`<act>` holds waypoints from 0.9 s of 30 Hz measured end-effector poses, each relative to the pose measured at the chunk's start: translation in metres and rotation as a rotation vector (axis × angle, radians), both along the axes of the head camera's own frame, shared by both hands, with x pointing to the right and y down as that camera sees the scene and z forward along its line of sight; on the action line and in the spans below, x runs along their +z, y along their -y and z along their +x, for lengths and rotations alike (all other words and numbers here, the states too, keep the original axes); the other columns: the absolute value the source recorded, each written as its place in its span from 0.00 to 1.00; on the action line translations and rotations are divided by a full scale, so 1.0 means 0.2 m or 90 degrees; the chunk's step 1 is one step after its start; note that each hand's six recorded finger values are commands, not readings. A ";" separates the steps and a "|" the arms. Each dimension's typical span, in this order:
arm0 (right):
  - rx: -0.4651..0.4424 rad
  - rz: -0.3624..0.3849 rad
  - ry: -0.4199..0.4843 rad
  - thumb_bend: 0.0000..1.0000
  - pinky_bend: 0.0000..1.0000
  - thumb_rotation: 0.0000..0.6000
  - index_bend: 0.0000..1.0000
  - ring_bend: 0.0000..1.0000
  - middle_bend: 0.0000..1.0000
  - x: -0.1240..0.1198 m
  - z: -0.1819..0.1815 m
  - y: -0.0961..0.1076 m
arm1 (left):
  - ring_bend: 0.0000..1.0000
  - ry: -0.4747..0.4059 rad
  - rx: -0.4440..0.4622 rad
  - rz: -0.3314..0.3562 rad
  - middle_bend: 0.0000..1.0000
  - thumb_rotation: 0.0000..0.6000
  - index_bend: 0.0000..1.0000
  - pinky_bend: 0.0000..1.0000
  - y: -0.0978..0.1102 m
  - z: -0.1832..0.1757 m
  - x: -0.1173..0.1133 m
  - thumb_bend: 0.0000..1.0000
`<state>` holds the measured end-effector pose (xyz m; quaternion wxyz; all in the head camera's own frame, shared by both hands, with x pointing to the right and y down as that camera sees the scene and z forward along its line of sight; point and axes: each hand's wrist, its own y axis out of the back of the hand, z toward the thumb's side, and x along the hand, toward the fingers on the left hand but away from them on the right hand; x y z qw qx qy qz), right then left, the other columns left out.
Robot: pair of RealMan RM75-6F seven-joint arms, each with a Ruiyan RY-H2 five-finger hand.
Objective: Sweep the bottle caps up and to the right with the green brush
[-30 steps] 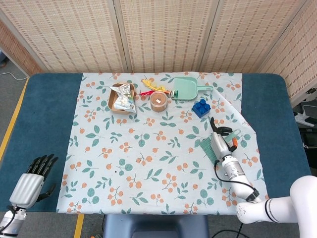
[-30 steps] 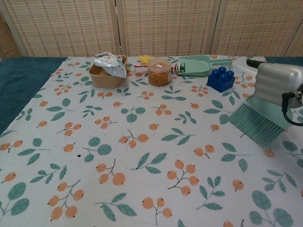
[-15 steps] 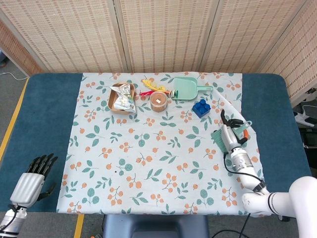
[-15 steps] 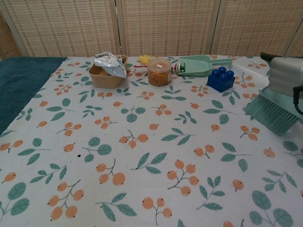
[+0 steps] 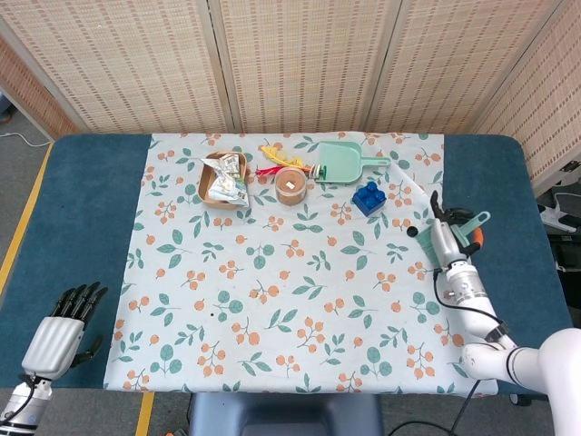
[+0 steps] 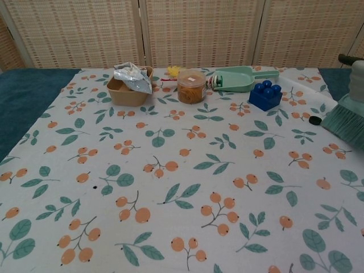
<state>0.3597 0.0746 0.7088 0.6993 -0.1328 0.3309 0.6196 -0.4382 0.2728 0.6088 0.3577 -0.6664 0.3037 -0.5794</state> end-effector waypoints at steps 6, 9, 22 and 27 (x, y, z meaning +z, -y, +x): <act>0.030 0.010 0.030 0.50 0.00 1.00 0.98 0.48 0.79 -0.03 0.04 0.02 | 0.00 0.000 0.004 -0.002 0.00 1.00 0.00 0.09 0.00 0.01 0.00 0.37; 0.065 0.013 0.084 0.50 0.00 1.00 0.98 0.48 0.79 -0.07 0.04 0.02 | 0.00 -0.002 0.003 0.001 0.00 1.00 0.00 0.09 0.00 0.01 0.00 0.37; 0.339 -0.047 0.559 0.50 0.00 1.00 0.98 0.48 0.79 -0.26 -0.22 -0.24 | 0.00 -0.015 0.012 -0.005 0.00 1.00 0.00 0.09 0.00 0.04 0.00 0.37; 0.381 -0.091 0.694 0.50 0.00 1.00 0.98 0.48 0.79 -0.26 -0.45 -0.43 | 0.00 -0.019 0.011 -0.004 0.00 1.00 0.00 0.09 0.00 0.03 -0.01 0.37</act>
